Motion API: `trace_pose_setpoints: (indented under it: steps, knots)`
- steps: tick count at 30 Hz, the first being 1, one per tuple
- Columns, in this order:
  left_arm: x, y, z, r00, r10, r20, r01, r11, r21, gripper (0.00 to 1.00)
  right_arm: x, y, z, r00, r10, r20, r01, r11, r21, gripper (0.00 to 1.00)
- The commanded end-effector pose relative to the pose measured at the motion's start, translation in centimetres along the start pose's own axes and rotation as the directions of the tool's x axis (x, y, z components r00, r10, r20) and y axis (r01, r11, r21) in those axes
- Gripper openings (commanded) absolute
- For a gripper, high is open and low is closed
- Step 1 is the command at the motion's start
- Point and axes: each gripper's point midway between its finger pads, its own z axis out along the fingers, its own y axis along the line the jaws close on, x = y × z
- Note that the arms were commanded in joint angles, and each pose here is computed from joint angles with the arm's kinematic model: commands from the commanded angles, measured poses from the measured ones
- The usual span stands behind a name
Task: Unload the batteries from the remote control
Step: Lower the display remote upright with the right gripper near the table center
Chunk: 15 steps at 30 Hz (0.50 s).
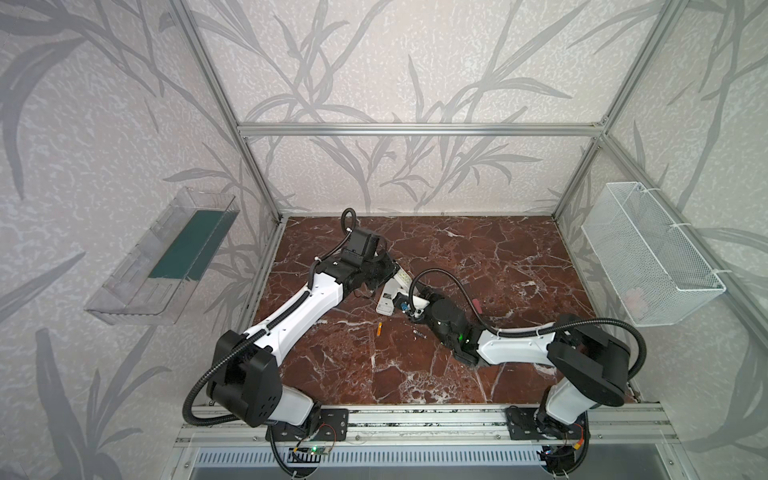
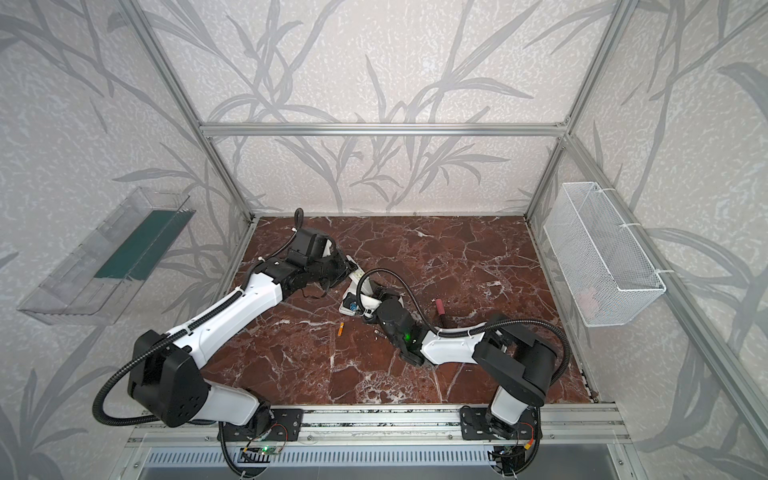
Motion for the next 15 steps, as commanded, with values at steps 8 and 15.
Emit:
trace_pose_setpoints:
  steps: [8, 15]
  knots:
    - [-0.3, -1.0, -0.3, 0.999, -0.052, 0.005, 0.052, 0.998, 0.024, 0.0, -2.7, 0.4, 0.4, 0.994, -0.059, 0.088, 0.049, 0.993, 0.109, 0.27]
    - [0.0, -1.4, -0.3, 0.998, -0.069, -0.014, 0.069, 0.997, 0.046, 0.05, -3.8, 0.5, 0.1, 0.985, -0.112, 0.129, 0.091, 0.983, 0.161, 0.18]
